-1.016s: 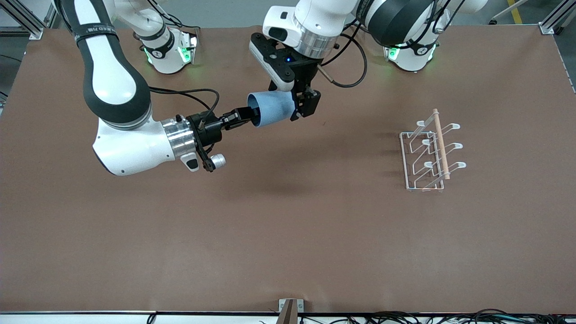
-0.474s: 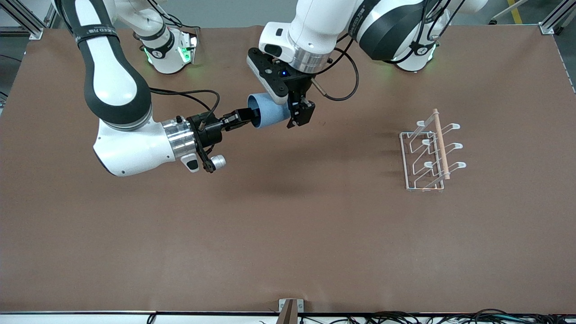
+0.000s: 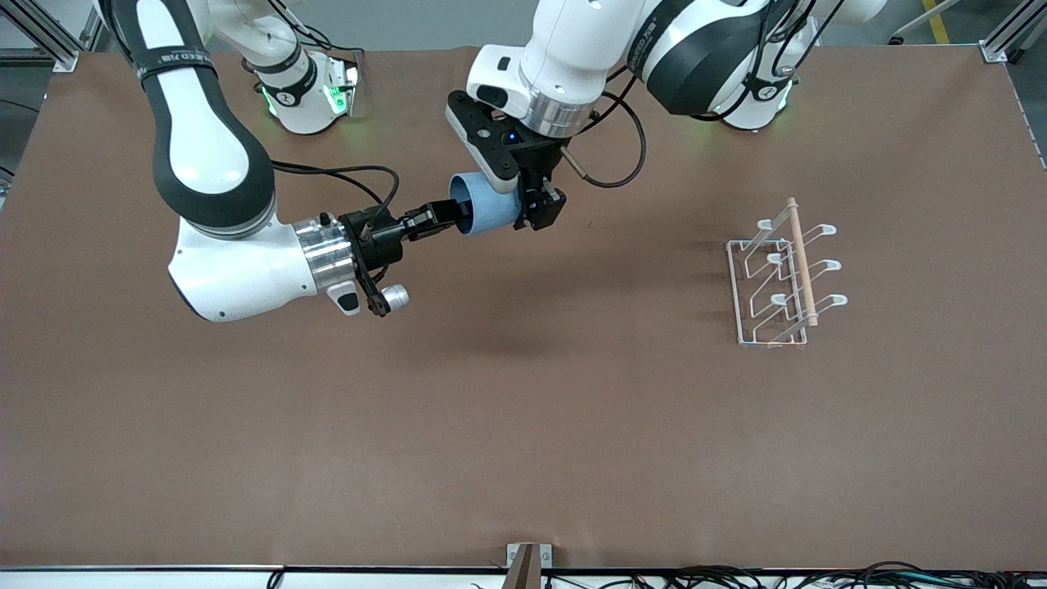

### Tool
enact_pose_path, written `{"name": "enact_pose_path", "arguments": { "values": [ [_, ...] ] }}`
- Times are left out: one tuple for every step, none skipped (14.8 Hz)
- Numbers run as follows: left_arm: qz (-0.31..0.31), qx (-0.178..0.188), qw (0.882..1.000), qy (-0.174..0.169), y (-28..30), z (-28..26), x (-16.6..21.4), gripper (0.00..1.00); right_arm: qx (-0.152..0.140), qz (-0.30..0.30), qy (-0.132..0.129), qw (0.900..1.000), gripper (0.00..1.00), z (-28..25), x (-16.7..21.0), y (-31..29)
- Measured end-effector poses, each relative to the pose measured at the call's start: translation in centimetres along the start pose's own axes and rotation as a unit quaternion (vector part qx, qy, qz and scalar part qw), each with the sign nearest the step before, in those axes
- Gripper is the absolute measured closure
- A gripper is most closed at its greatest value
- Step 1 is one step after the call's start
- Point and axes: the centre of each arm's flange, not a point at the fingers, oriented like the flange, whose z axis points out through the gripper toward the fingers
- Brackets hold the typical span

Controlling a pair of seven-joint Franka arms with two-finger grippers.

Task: Hang cup on cup holder
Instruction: 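Grasp the cup's base with the left gripper beside the right gripper, then carry the cup with the left gripper while the right gripper withdraws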

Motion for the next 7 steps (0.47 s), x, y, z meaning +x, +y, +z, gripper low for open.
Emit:
{"name": "enact_pose_path", "arguments": {
  "values": [
    [-0.001,0.000,1.000,0.000,-0.1,0.0,0.0,0.26,0.000,-0.001,0.001,1.000,0.93,0.0,0.0,-0.1],
    [-0.002,0.001,1.000,0.000,-0.3,0.0,-0.1,0.26,-0.003,-0.001,0.000,1.000,0.89,0.0,0.0,-0.1],
    [-0.003,0.002,1.000,0.000,-0.5,0.0,-0.1,0.26,-0.009,-0.001,0.003,1.000,0.78,-0.1,0.0,-0.1],
    [-0.004,0.003,1.000,0.000,-0.7,0.0,-0.1,0.26,-0.017,0.000,0.005,1.000,0.69,-0.1,0.0,0.0],
    [-0.004,0.003,1.000,-0.001,-0.8,0.0,-0.2,0.26,-0.028,0.002,0.008,1.000,0.59,-0.2,0.1,0.1],
    [-0.005,0.003,1.000,-0.004,-1.0,0.1,-0.3,0.26,-0.042,0.002,0.013,0.999,0.49,-0.4,0.1,0.2],
    [-0.008,0.003,1.000,-0.009,-1.4,0.3,-0.4,0.26,-0.061,0.000,0.025,0.998,0.37,-0.8,0.3,0.3]
  ]
}}
